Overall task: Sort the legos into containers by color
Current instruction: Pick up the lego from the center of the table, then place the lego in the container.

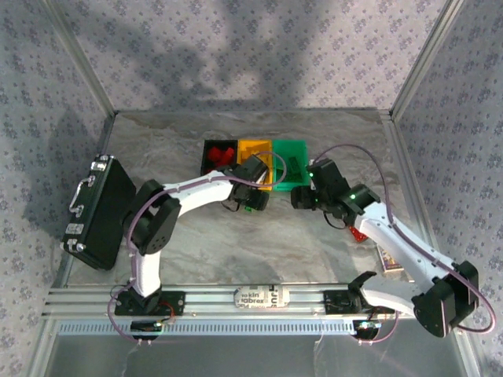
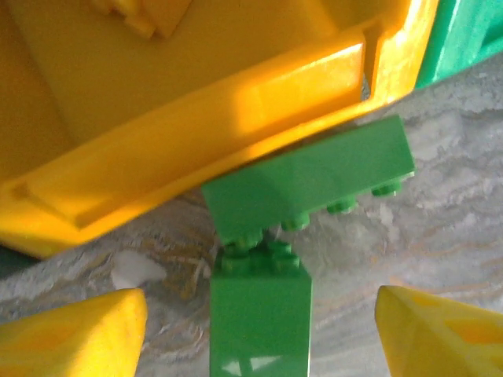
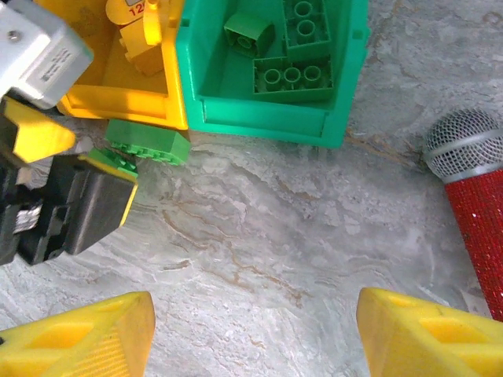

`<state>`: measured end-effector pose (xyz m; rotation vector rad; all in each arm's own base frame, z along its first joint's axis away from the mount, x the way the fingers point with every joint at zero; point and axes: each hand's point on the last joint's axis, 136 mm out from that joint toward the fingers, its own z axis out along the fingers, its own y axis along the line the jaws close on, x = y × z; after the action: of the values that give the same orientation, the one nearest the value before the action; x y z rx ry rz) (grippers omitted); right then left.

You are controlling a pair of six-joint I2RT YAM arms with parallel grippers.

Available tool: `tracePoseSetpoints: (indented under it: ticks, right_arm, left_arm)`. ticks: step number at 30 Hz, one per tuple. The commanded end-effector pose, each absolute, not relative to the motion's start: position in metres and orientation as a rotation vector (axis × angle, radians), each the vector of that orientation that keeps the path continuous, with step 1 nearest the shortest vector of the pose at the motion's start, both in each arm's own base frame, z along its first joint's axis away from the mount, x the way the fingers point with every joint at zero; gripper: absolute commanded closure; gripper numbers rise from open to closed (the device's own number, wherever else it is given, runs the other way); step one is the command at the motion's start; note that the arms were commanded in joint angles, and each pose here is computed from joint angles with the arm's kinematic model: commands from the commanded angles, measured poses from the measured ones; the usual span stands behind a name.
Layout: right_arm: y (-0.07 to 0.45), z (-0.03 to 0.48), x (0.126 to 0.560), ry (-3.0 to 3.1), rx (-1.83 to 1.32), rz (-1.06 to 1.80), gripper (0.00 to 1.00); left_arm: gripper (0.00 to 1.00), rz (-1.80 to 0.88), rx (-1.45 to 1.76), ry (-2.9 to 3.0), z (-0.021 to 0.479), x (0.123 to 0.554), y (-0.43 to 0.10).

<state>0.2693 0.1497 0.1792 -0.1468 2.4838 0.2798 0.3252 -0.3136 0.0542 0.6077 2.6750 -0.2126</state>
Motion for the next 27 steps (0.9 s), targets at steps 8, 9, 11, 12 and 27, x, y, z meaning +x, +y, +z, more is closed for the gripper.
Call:
tracePoseSetpoints:
  ticks: [8,9,11,12,27]
  right_arm:
    - [0.132,0.187,0.257,2.432,-0.047,0.292,0.31]
    - [0.131,0.187,0.256,2.431,-0.043,0.291,0.31]
    - [0.13,0.189,0.255,2.423,-0.033,0.293,0.31]
    - [0.129,0.19,0.255,2.417,-0.028,0.294,0.32]
    - [0.119,0.199,0.248,2.349,0.056,0.328,0.35]
  left_arm:
    - [0.53,-0.16,0.669,2.755,0.042,0.323,-0.314]
    - [0.59,-0.164,0.673,2.751,0.045,0.322,-0.315]
    - [0.67,-0.171,0.673,2.743,0.052,0.323,-0.317]
    - [0.71,-0.18,0.674,2.737,0.058,0.323,-0.319]
    - [0.76,-0.459,0.736,2.509,0.149,0.354,-0.393]
